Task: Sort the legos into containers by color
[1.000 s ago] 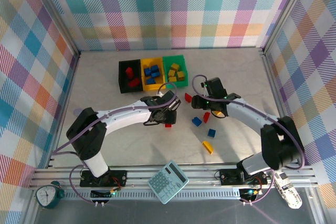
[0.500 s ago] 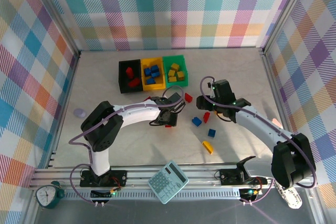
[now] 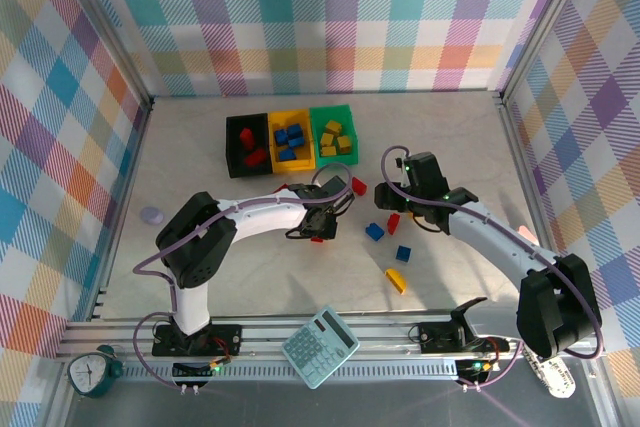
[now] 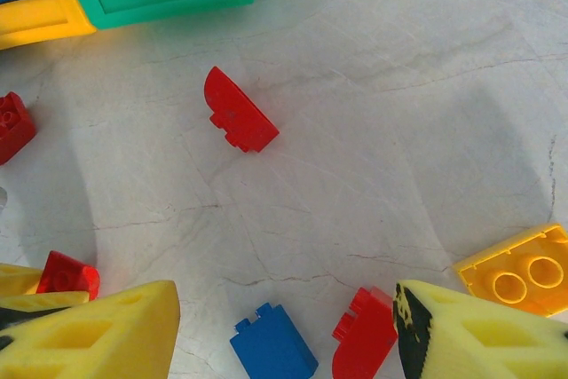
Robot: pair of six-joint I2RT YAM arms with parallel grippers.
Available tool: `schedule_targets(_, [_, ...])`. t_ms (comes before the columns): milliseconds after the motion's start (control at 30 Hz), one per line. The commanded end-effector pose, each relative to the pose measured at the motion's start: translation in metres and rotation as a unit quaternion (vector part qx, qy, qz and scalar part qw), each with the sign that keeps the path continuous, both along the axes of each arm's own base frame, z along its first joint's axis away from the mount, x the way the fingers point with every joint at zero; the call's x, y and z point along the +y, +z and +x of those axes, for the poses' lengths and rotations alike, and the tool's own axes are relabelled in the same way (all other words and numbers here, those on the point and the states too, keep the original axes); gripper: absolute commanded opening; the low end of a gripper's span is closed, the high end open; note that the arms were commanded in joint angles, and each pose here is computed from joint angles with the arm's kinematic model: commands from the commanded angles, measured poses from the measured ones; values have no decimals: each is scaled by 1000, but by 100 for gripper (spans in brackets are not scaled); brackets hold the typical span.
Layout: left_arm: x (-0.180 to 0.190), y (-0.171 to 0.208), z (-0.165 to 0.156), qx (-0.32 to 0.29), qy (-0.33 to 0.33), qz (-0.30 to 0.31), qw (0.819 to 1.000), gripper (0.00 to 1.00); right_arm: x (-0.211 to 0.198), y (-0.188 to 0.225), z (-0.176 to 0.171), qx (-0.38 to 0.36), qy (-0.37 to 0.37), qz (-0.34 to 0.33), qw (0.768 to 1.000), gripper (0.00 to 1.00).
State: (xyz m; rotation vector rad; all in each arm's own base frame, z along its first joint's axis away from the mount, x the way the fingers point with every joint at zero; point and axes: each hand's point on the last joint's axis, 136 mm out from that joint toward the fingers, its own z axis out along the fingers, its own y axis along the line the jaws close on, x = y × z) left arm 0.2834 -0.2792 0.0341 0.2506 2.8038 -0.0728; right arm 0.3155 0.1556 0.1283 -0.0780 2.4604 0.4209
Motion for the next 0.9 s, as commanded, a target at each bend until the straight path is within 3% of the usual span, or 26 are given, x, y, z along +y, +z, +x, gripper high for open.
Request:
schedule_targets(0, [17, 26, 18, -24, 16, 7, 1000, 31, -5, -1, -4, 0, -3, -4, 1000, 65])
schedule_targets(433, [119, 110, 115, -103, 104, 7, 989, 30, -10, 6, -18, -6, -3, 4, 1000, 64])
schedule_targets(633, [154, 115, 160, -105, 139, 5, 985, 30, -19, 11, -24, -13, -3, -15, 1000, 64])
schedule_targets(867, [168, 102, 207, -101, 156, 11, 983, 30, -20, 22, -29, -23, 1, -13, 1000, 64])
